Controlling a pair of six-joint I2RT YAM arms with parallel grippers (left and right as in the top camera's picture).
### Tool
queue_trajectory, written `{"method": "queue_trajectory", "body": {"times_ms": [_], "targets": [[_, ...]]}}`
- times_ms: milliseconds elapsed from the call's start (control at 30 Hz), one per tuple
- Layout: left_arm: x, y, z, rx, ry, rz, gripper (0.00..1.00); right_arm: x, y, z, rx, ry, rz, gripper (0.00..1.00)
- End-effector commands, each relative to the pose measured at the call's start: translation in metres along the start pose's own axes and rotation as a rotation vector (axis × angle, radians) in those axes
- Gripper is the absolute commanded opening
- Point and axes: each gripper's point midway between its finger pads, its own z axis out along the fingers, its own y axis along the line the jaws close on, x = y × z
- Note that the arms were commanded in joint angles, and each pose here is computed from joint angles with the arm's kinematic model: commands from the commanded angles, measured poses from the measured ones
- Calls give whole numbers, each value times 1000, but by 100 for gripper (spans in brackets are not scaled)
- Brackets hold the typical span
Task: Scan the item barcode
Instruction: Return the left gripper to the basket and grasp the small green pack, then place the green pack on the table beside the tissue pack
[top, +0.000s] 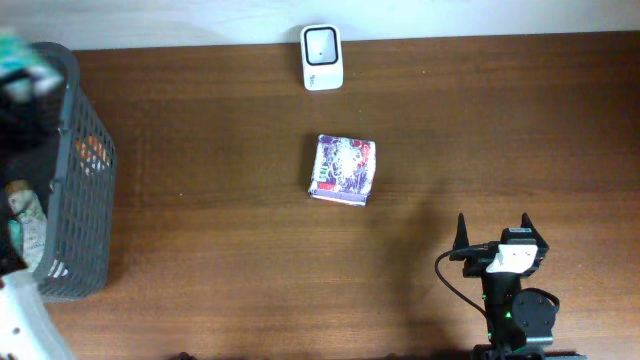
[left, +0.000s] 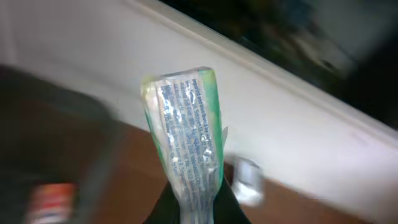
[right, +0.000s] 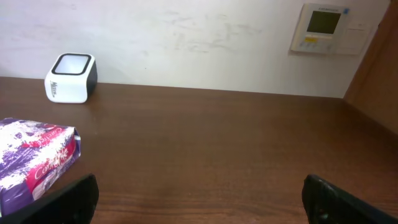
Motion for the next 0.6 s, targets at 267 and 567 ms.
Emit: {"method": "queue_trajectory", "body": {"times_ms": [267,567], "targets": [[293,-132,157,567,884,155,0,3,0,0,5,4,-1,99],[382,-41,192,-186,1017,625,4,3,0,0,5,4,-1,99]]}}
